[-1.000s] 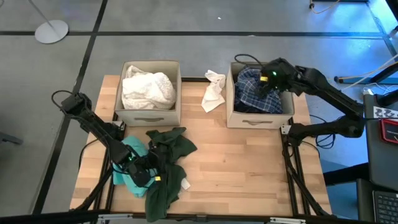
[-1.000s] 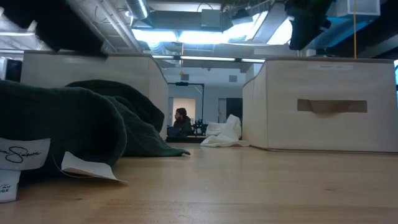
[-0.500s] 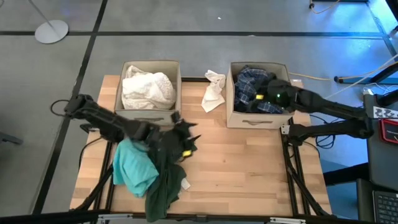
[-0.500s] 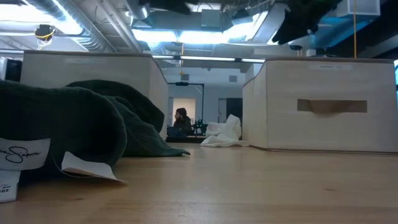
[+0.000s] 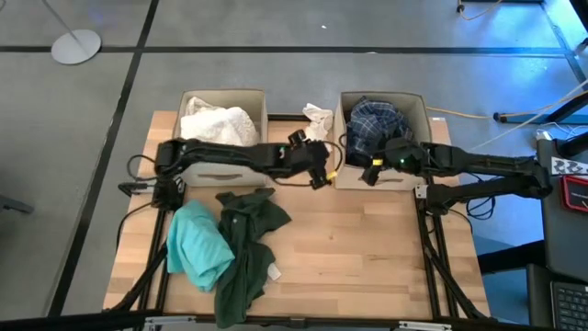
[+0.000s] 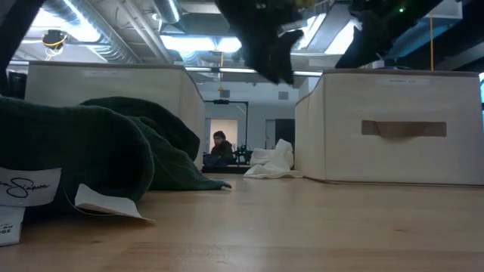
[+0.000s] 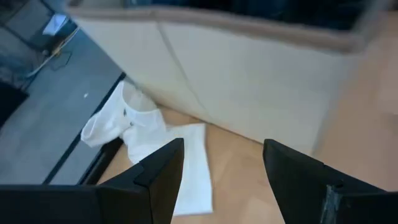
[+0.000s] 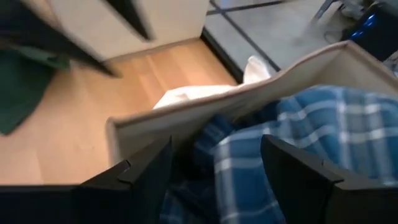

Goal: Sort clothes
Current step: Put the white shorts into the left brown bin

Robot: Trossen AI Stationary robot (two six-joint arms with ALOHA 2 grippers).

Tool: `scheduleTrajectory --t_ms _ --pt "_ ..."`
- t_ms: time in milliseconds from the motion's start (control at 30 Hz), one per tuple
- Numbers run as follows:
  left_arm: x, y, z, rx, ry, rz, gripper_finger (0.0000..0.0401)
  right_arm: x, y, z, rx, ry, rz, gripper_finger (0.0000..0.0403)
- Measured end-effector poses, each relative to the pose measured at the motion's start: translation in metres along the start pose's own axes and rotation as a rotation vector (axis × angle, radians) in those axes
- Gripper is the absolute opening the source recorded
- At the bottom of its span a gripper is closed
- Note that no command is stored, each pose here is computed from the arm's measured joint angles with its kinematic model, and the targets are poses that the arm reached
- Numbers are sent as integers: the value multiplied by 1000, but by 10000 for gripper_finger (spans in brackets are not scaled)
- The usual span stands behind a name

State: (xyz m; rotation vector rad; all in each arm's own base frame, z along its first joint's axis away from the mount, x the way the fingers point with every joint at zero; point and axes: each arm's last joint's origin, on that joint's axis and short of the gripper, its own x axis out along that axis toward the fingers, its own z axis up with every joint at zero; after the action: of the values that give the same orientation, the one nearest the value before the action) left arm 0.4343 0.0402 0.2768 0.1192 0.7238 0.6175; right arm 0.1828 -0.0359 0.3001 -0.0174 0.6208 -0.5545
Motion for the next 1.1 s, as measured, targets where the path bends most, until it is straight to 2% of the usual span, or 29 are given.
scheduleTrajectory --t_ms 267,400,600,767,967,1100 --pt "69 38 -15 -98 56 107 210 -5 13 -4 -28 12 59 248" --pt "94 56 -20 -120 53 90 210 -7 17 -4 -45 6 68 248" --pt "124 63 -36 -96 81 98 210 -5 17 -7 -54 14 58 248" --pt "142 60 -45 -80 77 72 210 3 19 -17 -51 15 46 248" --pt "160 63 -51 -111 33 72 210 6 20 -20 -47 6 45 248" --pt "173 73 -60 -176 49 103 210 6 21 -20 -48 6 46 248"
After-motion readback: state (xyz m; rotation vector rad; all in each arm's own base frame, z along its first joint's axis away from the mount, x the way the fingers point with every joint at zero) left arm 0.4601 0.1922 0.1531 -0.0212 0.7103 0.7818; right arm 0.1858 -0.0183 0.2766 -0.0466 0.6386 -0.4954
